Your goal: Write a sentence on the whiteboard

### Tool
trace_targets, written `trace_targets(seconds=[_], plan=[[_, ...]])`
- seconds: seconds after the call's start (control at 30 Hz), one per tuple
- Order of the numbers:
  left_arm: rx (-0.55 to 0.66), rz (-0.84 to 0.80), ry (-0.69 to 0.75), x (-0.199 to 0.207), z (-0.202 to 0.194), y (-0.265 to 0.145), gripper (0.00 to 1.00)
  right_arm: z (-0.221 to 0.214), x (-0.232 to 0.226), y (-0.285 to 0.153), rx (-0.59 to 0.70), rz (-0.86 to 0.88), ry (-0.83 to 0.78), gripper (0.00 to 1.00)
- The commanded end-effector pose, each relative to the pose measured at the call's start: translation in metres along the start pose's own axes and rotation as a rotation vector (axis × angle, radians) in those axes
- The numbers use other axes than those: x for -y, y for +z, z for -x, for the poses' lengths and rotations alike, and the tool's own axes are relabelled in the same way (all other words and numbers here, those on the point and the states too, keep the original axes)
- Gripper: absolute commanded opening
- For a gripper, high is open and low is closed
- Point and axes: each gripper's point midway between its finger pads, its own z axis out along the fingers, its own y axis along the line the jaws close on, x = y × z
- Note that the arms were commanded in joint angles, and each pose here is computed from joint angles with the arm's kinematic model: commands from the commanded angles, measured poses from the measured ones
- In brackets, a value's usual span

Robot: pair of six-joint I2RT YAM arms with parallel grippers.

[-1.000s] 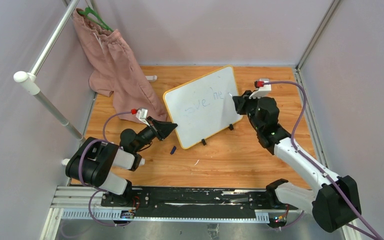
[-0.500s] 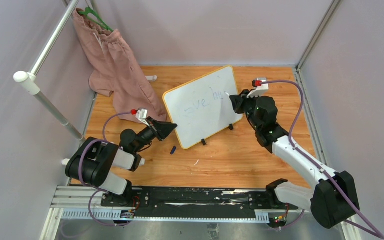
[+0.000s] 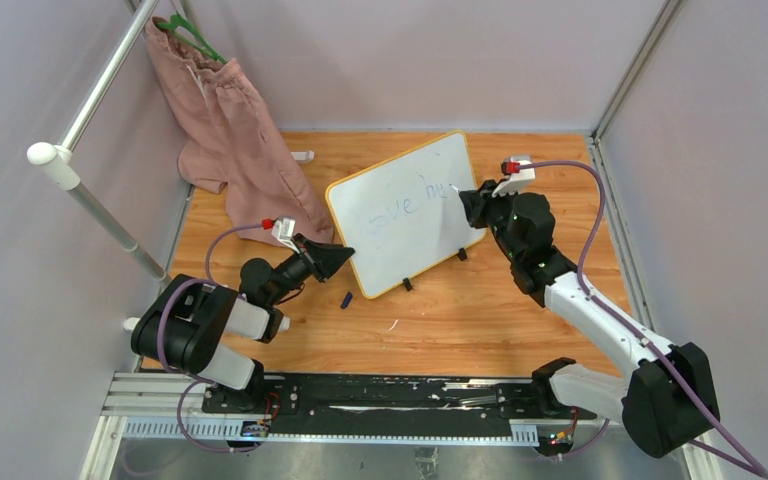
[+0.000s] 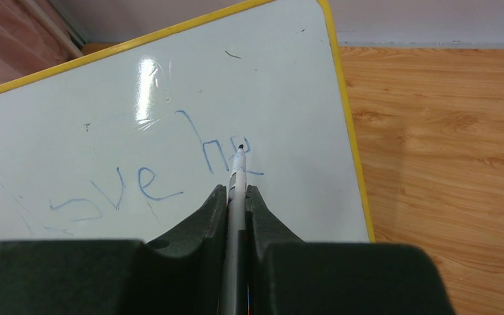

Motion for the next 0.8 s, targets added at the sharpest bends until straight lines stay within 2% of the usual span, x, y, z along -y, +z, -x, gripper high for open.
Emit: trace_targets(seconds=[0.0,0.47,0.77], plan=[[0.043,-0.044,0.042,0.0124,0.0103,0.0,0.0,0.0137,-0.0079,-0.0031,0.041,0.021,-0.024,0.0],[0.042,-0.044,0.041,0.0123,0.01,-0.0001,0.0,0.0143,-0.0093,-0.0036,0.043,0.021,-0.036,0.0],[0.043,-0.047,0.04,0.0129,0.0106,0.0003,0.0,0.0101,-0.0008,0.0047,0.012,-0.039,-0.003,0.0]])
